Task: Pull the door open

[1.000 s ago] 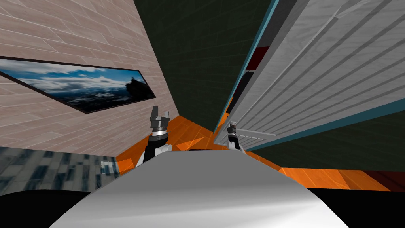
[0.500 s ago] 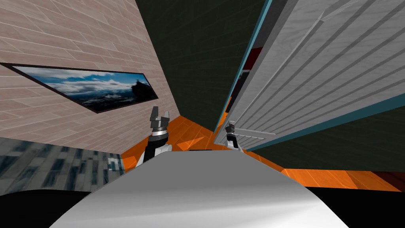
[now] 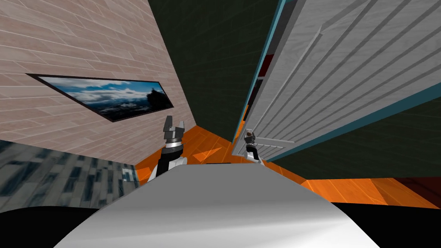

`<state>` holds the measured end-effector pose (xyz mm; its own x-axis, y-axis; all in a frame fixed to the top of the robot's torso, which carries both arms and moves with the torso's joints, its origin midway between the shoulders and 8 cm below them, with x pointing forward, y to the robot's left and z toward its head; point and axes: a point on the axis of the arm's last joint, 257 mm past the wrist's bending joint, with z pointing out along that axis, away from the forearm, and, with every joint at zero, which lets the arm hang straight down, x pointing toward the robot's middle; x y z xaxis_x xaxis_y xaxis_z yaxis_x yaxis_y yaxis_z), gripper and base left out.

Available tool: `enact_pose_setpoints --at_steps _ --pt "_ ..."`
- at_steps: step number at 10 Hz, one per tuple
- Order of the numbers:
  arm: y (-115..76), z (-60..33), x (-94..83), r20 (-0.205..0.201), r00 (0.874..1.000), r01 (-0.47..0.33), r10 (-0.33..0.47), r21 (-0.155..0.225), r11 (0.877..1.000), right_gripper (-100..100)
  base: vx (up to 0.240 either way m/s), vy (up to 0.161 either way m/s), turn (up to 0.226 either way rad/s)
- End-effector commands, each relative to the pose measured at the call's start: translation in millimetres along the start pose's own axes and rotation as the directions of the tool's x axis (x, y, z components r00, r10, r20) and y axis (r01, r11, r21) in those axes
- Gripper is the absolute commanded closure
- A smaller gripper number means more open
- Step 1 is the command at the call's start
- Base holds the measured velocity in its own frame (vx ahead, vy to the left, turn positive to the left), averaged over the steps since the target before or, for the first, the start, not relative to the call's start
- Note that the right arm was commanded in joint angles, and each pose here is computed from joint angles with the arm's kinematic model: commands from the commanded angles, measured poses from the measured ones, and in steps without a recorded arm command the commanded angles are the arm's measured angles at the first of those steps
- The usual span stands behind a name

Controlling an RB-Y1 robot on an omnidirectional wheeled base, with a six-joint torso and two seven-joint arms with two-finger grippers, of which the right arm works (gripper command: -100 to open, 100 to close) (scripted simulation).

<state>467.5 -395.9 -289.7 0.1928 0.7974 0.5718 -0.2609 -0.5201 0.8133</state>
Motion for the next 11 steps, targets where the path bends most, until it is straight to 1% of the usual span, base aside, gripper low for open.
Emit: enact_pose_setpoints --at_steps 1,2,3,4,5,6,8,9,11 --pt "-3.9 1.9 3.7 0.006 0.997 -0.082 0.082 0.006 0.997 -100 -0.107 -0.031 0.043" --pt "-6.3 3.4 6.4 0.01 0.991 -0.134 0.134 0.009 0.991 -100 -0.099 -0.04 0.049" --pt "-8.9 4.8 9.2 0.015 0.982 -0.186 0.186 0.012 0.982 -100 -0.096 -0.041 0.043" --pt "-11.6 6.3 12.3 0.019 0.971 -0.239 0.239 0.016 0.971 -100 -0.087 -0.03 0.045" --pt "-14.5 7.7 15.4 0.024 0.956 -0.292 0.291 0.019 0.956 -100 -0.094 -0.037 0.04" --pt "-17.4 9.1 18.8 0.029 0.939 -0.344 0.343 0.022 0.939 -100 -0.1 -0.056 0.035" --pt "-23.6 11.6 25.7 0.04 0.896 -0.443 0.442 0.029 0.896 -100 -0.095 -0.054 0.043" --pt "-26.7 12.8 29.3 0.046 0.871 -0.491 0.489 0.032 0.871 -100 -0.101 -0.049 0.04" --pt "-33.0 14.8 36.7 0.058 0.815 -0.579 0.577 0.038 0.814 -100 -0.099 -0.051 0.038"
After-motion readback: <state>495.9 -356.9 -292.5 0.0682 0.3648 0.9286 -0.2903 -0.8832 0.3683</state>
